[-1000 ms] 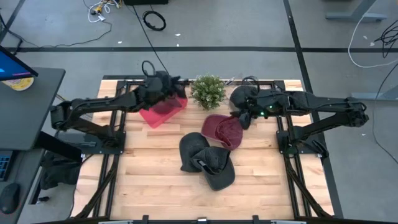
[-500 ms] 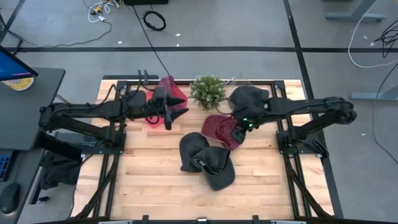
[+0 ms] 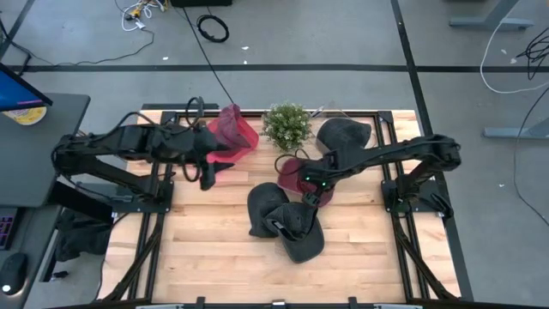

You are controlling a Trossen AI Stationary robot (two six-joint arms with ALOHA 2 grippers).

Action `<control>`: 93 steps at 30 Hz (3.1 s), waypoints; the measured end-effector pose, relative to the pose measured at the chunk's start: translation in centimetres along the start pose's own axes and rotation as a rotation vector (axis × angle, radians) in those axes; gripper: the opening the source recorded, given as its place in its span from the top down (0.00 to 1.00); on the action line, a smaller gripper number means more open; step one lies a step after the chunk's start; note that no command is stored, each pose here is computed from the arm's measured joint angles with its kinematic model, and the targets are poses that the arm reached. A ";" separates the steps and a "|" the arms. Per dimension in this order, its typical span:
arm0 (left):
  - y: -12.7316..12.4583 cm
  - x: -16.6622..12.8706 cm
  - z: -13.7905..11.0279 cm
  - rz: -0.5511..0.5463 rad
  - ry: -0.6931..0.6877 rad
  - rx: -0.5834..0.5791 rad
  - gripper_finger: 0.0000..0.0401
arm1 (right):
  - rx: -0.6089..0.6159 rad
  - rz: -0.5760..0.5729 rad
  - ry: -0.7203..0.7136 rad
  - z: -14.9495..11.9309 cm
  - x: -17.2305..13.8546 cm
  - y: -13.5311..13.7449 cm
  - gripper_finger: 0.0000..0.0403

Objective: Pick & Place hat
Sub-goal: Put the red cap into the red bin

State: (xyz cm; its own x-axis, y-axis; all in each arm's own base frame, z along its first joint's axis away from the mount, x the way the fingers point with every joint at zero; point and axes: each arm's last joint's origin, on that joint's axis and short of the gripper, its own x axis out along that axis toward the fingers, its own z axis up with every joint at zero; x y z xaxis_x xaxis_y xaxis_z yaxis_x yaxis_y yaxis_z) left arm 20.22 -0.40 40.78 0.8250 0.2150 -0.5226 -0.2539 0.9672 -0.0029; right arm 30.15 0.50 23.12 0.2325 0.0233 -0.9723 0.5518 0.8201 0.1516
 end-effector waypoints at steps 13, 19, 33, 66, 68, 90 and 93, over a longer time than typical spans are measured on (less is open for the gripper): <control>-0.8 -0.8 -1.1 0.018 0.102 0.071 0.41 | -0.027 -0.079 0.140 0.4 4.7 0.3 0.15; -0.7 -0.8 -1.1 0.022 0.101 0.071 0.41 | -0.022 -0.093 0.155 0.7 5.7 0.0 0.35; -0.4 -0.8 -1.0 0.151 0.075 0.132 0.41 | -0.003 0.105 -0.008 -1.1 -5.5 -0.7 0.98; 0.0 -0.2 4.6 -0.277 -0.390 -0.108 0.41 | -0.380 1.289 -0.633 -1.3 -21.4 1.6 0.99; 0.1 0.4 4.8 -0.307 -0.389 -0.131 0.41 | -0.401 1.300 -0.644 -1.0 -21.2 1.8 0.99; -1.3 6.5 6.0 -0.753 -0.359 -0.049 0.45 | -0.477 1.326 -0.665 0.7 -20.4 1.8 0.99; -1.3 6.5 6.0 -0.749 -0.366 -0.028 0.53 | -0.472 1.318 -0.669 0.9 -20.4 1.5 0.99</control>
State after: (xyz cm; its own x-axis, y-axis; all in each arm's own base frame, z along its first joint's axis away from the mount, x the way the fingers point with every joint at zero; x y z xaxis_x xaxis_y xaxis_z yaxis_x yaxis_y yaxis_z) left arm 28.93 0.58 42.53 0.8912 -0.4490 -0.0642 0.4188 0.8691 -0.2630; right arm 26.98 0.73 43.33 0.7074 0.7030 0.0734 -0.5879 0.5275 0.6133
